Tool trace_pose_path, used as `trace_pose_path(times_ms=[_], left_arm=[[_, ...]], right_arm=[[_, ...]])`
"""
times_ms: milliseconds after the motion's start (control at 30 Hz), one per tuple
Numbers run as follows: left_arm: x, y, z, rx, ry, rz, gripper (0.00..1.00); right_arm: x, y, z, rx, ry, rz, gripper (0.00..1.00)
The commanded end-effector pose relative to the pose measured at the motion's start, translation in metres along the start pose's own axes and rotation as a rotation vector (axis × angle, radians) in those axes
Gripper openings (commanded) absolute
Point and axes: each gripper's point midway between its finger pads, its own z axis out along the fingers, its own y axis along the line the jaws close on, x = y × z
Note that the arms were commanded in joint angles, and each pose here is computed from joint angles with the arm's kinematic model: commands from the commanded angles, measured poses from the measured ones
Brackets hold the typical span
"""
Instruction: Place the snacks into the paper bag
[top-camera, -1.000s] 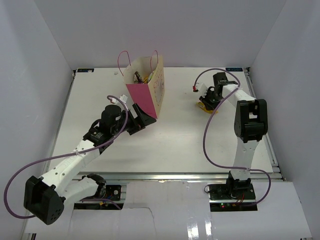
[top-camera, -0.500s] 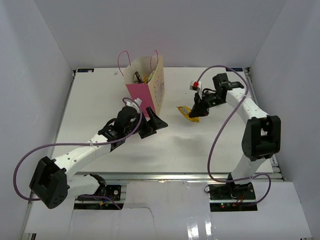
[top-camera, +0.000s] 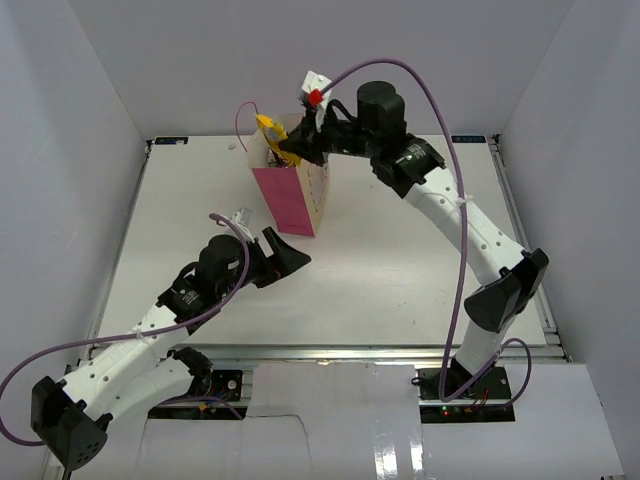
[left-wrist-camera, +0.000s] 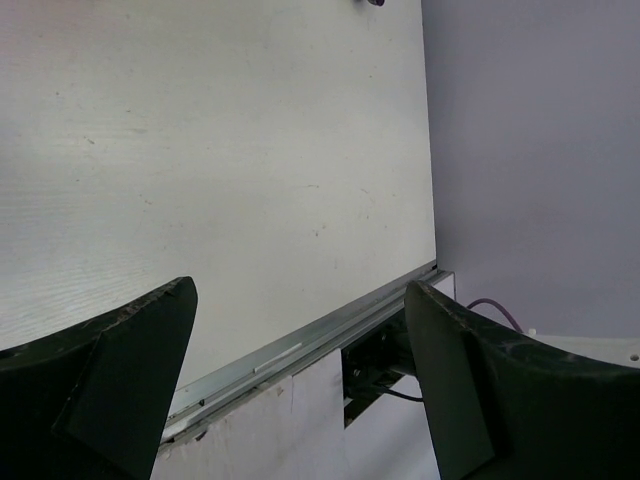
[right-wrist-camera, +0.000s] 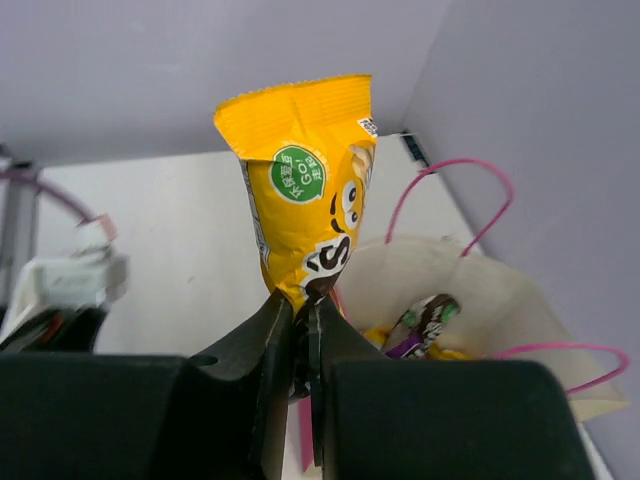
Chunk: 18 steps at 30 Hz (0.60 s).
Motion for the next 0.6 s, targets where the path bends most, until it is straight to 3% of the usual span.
trace_pose_path(times_ms=[0, 167, 267, 300, 467, 533, 567], left_arm=[[0.0, 0.01, -0.009, -0.039, -0.021, -0.001, 0.95], [-0.001, 0.009, -0.015, -0.031, -0.034, -0.011, 0.95], [-0.001, 0.008, -0.016, -0.03, -0.035, -0.006, 0.95], [-0.002, 0.008, -0.016, -0.032, -0.037, -0.006, 0.95], [-0.005, 0.006, -0.017, -0.03, -0.042, 0.014, 0.95], [-0.006, 0.004, -0.015, -0.032, -0.039, 0.028, 0.95], [-0.008, 0.003, -0.015, -0.034, -0.041, 0.041, 0.95]], right_arm=[[-0.027, -0.072, 0.023, 0.418, -0.129, 0.059, 0.08], [-0.024, -0.107, 0.042, 0.573, -0.209, 0.003, 0.09], [-0.01, -0.122, 0.049, 0.629, -0.185, -0.033, 0.22], [-0.006, -0.125, 0.049, 0.648, -0.173, -0.033, 0.36], [-0.014, -0.119, 0.033, 0.653, -0.149, -0.062, 0.66], [-0.024, -0.109, 0.021, 0.603, -0.154, -0.07, 0.69], [-0.043, -0.085, 0.012, 0.48, -0.18, -0.101, 0.74]])
